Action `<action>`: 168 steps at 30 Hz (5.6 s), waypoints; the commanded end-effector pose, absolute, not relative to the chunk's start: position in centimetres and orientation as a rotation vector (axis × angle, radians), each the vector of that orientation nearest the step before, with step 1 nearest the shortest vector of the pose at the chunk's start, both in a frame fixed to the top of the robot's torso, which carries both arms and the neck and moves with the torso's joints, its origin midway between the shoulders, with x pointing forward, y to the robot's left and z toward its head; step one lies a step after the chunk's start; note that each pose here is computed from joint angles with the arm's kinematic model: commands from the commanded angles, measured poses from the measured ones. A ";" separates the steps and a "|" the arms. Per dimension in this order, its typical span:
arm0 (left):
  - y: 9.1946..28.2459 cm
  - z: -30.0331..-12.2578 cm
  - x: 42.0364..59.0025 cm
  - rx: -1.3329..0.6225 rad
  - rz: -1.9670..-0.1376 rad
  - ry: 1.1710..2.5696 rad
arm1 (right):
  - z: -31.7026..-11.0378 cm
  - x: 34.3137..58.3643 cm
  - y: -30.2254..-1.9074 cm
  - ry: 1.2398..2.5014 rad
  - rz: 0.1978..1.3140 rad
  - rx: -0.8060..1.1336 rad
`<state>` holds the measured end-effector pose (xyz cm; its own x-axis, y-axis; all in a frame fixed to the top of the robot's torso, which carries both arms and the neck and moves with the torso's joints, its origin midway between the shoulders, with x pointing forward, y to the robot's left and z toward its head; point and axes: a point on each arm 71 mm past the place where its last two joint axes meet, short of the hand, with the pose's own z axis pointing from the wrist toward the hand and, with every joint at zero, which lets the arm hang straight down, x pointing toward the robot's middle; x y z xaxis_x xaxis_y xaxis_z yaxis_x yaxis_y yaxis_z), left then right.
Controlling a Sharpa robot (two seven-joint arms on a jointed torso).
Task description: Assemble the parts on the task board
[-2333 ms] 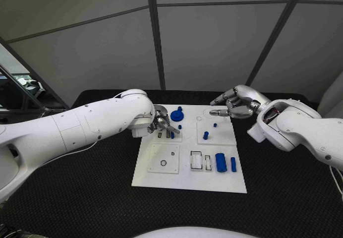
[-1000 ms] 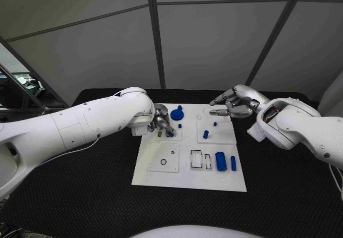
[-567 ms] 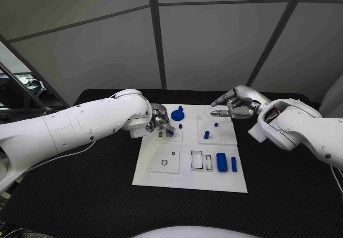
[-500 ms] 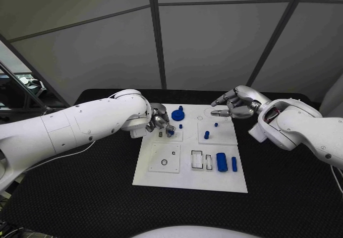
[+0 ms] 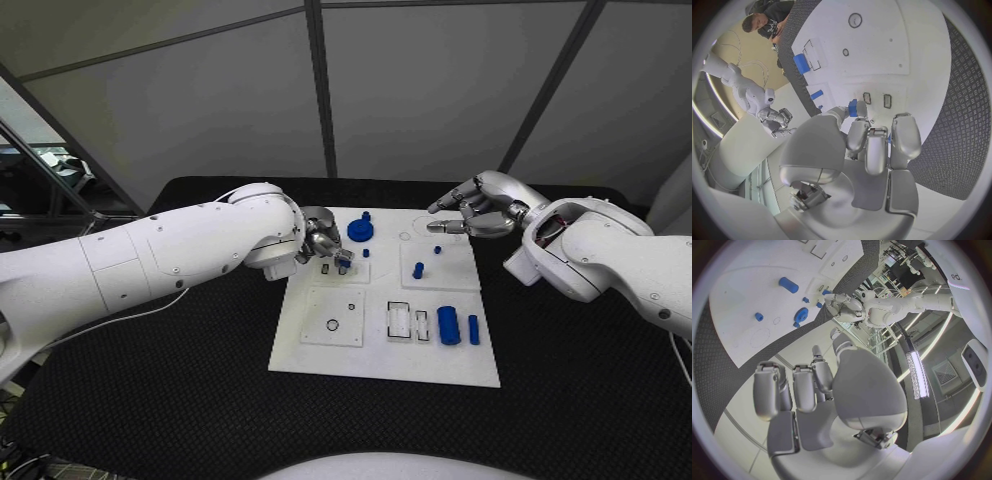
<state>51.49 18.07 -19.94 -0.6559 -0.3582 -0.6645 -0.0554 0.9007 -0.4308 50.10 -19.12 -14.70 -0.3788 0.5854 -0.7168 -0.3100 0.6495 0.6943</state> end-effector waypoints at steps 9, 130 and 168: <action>18.0 -20.3 51.6 -0.250 -0.397 2.244 | -14.5 50.1 -18.9 1.712 0.972 0.200; 18.0 -21.9 50.7 -0.204 -0.358 2.236 | -14.8 50.3 -18.3 1.730 0.969 0.161; 18.0 -22.1 50.7 -0.183 -0.349 2.255 | -14.8 50.4 -18.3 1.733 0.969 0.159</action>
